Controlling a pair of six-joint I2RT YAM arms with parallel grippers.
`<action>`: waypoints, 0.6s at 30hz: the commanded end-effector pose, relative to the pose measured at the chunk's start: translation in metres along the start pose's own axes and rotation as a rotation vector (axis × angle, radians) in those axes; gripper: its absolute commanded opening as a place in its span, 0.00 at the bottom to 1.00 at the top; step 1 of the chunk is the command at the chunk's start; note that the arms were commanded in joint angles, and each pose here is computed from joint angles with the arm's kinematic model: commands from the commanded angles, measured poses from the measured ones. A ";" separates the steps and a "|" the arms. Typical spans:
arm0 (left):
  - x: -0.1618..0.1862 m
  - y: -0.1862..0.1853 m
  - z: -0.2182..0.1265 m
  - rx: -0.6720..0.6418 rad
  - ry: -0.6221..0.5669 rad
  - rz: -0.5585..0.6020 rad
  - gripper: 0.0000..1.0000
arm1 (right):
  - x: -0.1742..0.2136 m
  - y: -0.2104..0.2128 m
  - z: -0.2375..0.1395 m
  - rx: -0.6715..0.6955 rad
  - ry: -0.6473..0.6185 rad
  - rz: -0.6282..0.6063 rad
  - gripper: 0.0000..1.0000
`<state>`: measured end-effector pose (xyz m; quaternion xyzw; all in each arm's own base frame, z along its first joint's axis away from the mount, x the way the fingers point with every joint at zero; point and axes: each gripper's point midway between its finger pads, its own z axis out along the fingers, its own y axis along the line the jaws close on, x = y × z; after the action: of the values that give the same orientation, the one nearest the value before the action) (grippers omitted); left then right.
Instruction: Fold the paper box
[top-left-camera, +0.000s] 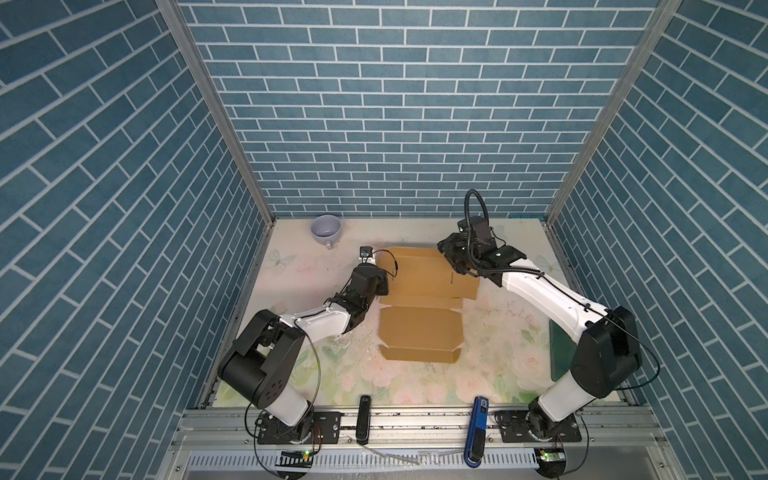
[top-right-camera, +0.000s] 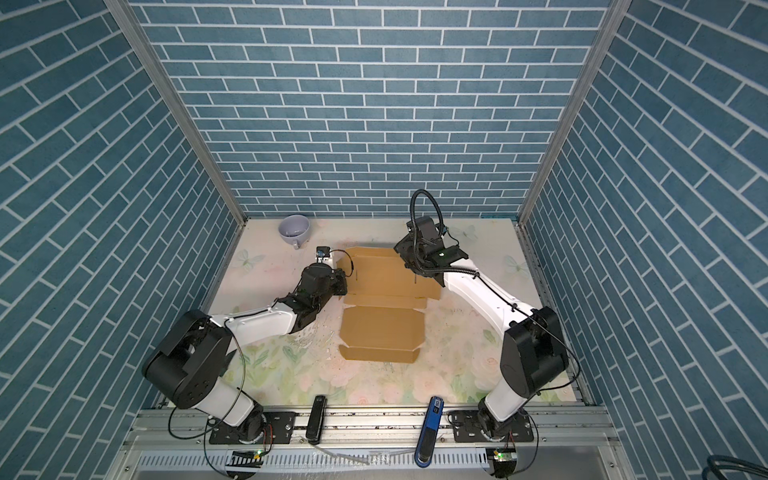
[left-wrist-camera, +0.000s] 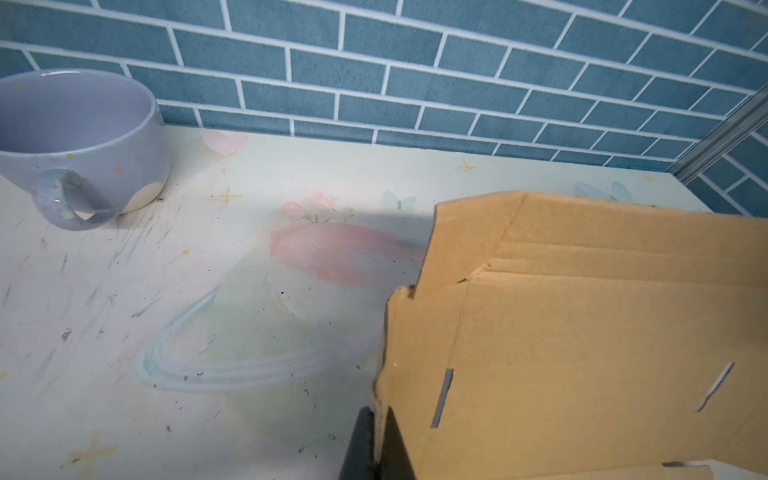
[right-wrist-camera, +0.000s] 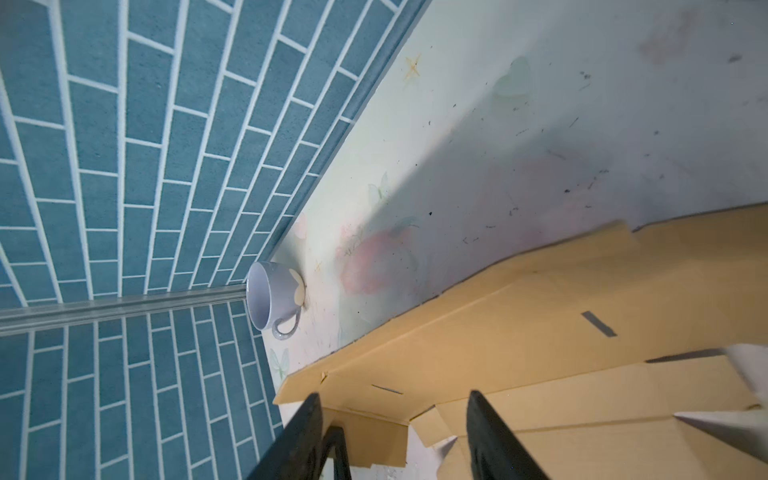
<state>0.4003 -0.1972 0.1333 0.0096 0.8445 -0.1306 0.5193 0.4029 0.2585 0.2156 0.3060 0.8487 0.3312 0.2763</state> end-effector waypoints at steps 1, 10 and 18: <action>-0.016 -0.001 -0.009 -0.010 -0.086 -0.014 0.00 | -0.003 0.009 0.013 -0.034 -0.024 0.186 0.57; -0.005 0.002 -0.019 0.002 -0.098 -0.011 0.00 | 0.001 0.014 0.028 -0.080 -0.049 0.317 0.61; -0.001 -0.001 -0.020 0.012 -0.108 -0.016 0.00 | 0.014 0.014 0.046 -0.075 -0.003 0.381 0.60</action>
<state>0.3830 -0.1924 0.1316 0.0049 0.8279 -0.1341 0.5446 0.4292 0.2855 0.2044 0.4260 0.7731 0.4022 0.2430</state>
